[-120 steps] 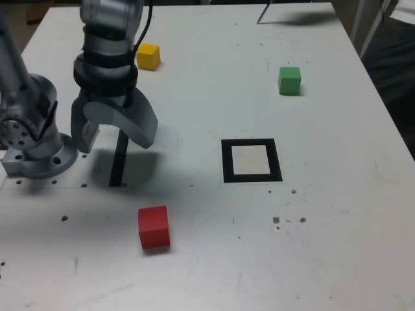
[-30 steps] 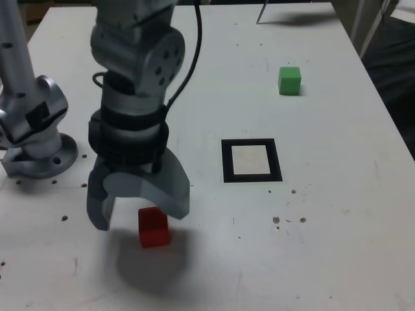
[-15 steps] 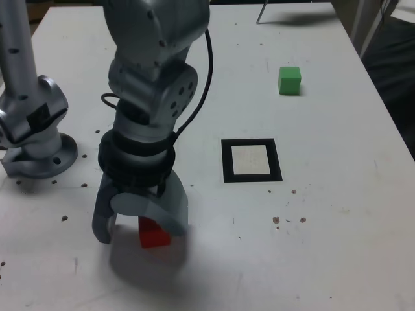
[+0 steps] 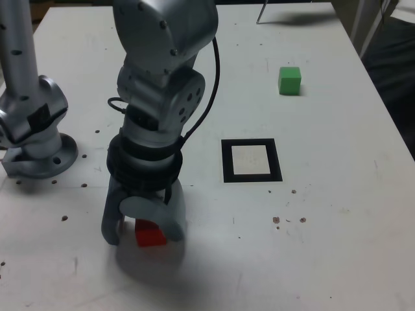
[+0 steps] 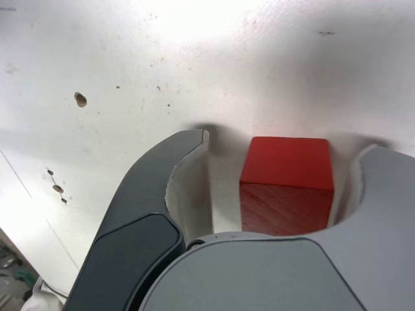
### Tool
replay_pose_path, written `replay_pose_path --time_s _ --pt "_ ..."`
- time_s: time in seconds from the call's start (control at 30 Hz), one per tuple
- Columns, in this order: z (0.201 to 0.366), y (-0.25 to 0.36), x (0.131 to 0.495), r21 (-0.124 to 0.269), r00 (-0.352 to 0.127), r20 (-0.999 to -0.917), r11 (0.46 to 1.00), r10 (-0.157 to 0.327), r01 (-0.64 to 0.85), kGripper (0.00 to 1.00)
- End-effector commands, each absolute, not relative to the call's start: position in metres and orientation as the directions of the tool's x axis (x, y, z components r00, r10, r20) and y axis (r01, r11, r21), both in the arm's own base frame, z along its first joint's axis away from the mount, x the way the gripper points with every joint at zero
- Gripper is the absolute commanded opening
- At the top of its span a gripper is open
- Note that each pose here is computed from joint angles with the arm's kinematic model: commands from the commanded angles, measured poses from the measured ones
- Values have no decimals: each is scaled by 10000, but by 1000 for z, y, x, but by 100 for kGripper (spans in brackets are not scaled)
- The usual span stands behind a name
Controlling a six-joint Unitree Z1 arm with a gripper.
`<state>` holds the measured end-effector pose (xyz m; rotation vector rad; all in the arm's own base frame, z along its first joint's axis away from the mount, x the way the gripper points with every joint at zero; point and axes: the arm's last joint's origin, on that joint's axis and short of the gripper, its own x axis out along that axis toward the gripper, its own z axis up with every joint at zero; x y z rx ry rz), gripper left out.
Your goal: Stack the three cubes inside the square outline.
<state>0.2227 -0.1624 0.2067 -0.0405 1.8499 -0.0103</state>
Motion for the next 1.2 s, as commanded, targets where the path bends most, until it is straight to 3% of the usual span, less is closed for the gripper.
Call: replay_pose_path --time_s 0.0,0.1,0.57,0.8,1.17 --pt "207 -162 224 -217 -2701 -9624 9995 -276 -248 37" --pt "208 -162 224 -193 -2626 -9646 9995 -247 -233 33" --pt "211 -161 225 -72 -2504 -9681 9998 -119 -195 33" --pt "228 -156 229 433 -2278 -9729 9990 390 -141 33" --pt "250 -123 256 601 -2001 -9779 9981 613 118 33"
